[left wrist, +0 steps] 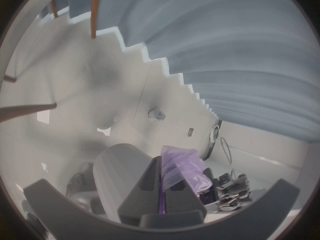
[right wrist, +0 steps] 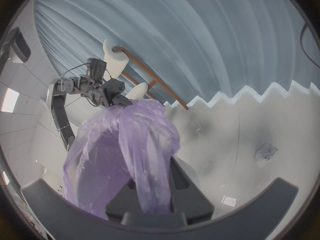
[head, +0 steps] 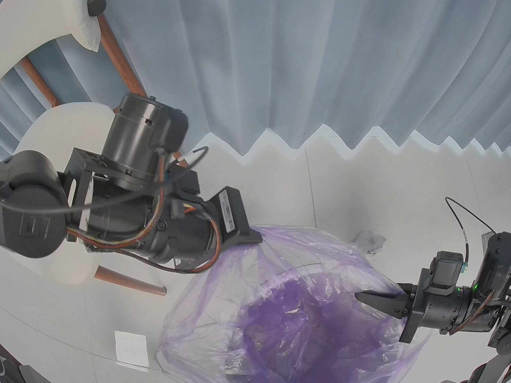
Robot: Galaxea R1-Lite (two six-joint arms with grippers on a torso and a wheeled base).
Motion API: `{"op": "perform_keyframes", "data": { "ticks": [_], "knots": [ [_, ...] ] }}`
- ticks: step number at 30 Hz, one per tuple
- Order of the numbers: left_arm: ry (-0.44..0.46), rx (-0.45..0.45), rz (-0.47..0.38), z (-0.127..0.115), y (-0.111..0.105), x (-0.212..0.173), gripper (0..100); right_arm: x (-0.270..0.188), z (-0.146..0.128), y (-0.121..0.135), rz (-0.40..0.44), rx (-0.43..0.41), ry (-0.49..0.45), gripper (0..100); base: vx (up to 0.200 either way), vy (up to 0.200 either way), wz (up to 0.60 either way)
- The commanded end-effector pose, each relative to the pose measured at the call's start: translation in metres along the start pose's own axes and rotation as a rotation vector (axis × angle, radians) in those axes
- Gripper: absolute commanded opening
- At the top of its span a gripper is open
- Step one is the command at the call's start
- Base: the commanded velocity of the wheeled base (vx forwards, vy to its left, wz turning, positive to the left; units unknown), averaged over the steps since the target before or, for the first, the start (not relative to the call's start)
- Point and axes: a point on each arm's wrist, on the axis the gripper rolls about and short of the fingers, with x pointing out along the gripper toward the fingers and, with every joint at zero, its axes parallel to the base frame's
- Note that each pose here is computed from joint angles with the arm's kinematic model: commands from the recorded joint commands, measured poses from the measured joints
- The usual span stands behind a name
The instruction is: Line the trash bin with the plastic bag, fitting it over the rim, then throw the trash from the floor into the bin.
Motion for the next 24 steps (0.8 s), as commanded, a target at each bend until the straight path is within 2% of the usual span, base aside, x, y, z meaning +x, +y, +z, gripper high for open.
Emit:
{"op": "perform_keyframes", "data": {
  "ticks": [1,3,4,7,17,24],
  "knots": [
    [-0.015,-0.119,-0.023,0.014,0.010,-0.009,0,-0.006,0.003,-0.006,-0.003,0.010,-0.022,0,0.000,0.000,0.00],
    [-0.015,-0.147,-0.026,0.015,0.009,-0.011,0,-0.007,0.003,-0.008,-0.011,0.015,-0.025,0,0.000,0.000,0.00],
    [-0.019,-0.188,-0.036,0.014,0.008,-0.015,0,-0.006,0.007,-0.010,-0.022,0.049,-0.041,0,0.000,0.000,0.00],
    [-0.004,-0.236,-0.045,0.013,0.009,-0.015,0,-0.003,0.016,-0.011,-0.020,0.118,-0.076,0,0.000,0.000,0.00],
    [-0.034,-0.232,-0.095,0.007,0.024,-0.003,0,0.005,0.033,-0.018,-0.039,0.165,-0.130,0,0.000,0.000,0.00],
    [-0.046,-0.261,-0.132,0.010,0.020,0.008,0,0.008,0.041,-0.017,-0.024,0.194,-0.156,0,0.000,0.000,0.00]
  ]
}}
